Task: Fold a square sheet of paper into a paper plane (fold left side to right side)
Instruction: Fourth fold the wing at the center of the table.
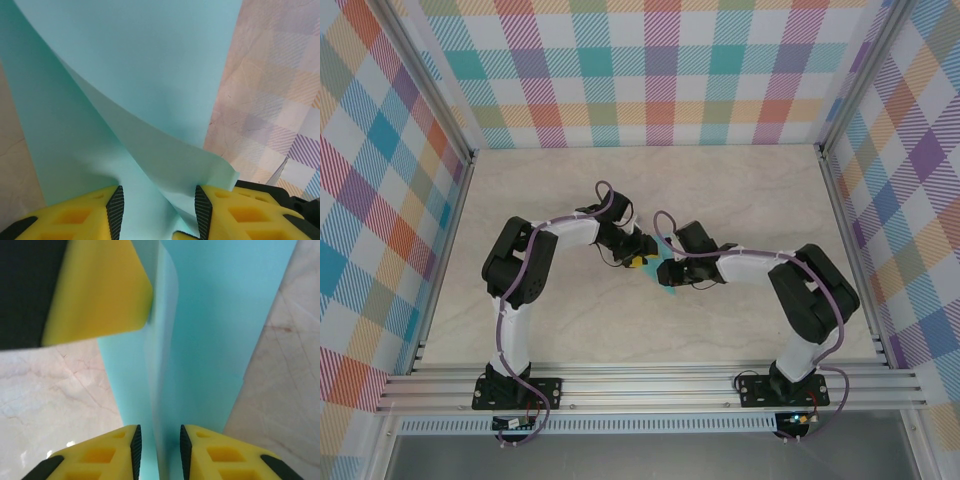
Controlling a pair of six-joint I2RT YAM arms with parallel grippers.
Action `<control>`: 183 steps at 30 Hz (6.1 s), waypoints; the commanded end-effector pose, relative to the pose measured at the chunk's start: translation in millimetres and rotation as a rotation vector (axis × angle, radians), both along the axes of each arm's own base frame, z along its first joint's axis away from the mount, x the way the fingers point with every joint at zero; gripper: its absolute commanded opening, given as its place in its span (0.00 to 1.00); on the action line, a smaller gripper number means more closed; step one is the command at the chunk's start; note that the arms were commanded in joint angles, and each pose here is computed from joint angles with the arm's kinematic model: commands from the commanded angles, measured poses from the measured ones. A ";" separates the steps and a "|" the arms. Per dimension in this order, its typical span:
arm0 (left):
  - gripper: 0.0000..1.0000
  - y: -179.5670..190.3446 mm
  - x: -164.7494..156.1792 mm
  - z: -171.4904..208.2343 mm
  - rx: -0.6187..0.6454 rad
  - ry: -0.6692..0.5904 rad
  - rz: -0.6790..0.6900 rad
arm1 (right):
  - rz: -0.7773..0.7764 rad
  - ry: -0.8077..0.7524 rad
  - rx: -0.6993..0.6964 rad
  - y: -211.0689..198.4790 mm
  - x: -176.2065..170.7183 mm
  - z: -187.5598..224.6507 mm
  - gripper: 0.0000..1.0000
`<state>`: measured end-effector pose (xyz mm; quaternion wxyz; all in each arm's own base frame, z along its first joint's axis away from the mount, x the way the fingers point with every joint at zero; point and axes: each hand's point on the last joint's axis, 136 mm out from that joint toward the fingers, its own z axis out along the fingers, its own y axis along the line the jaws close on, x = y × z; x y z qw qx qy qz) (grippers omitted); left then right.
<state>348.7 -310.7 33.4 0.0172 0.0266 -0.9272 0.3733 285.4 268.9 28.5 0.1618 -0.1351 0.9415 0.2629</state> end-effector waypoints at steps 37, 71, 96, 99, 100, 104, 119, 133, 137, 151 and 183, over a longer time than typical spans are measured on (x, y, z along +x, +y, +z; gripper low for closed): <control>0.44 -7.6 -9.7 -0.8 0.023 0.001 -0.039 | 0.026 0.189 0.067 -10.6 -27.8 0.9 0.29; 0.43 -5.1 -9.5 -10.2 0.044 0.013 -0.038 | 0.062 0.180 0.049 -17.8 -44.9 9.3 0.21; 0.44 -4.8 -9.1 -6.3 0.043 0.004 -0.038 | 0.080 0.219 0.016 -11.5 -50.1 -2.7 0.16; 0.44 -4.5 -9.5 -6.0 0.043 0.002 -0.039 | 0.076 0.225 0.003 -13.7 -51.2 -6.2 0.16; 0.44 -4.3 -9.4 -6.3 0.045 0.001 -0.040 | 0.073 0.225 -0.002 -14.6 -50.9 -7.0 0.16; 0.44 -3.8 -9.4 -5.2 0.047 -0.002 -0.039 | 0.061 0.223 -0.018 -17.0 -49.6 -8.5 0.16; 0.46 -1.6 -8.8 5.3 0.042 -0.026 -0.038 | 0.070 0.216 -0.022 -16.1 -47.4 -6.5 0.13; 0.57 20.5 -6.6 56.5 -0.009 -0.117 -0.005 | 0.076 0.133 0.037 -9.9 -34.6 24.6 0.31; 0.56 20.1 -7.4 49.4 -0.009 -0.103 -0.002 | 0.063 0.106 0.011 -10.2 -23.6 26.4 0.35; 0.52 20.9 -4.4 39.1 0.000 -0.086 0.018 | 0.071 -0.050 -0.027 -18.6 -16.2 51.2 0.44; 0.37 -0.7 17.0 49.9 -0.082 -0.067 0.050 | 0.157 -0.245 -0.273 13.2 -4.3 3.0 0.55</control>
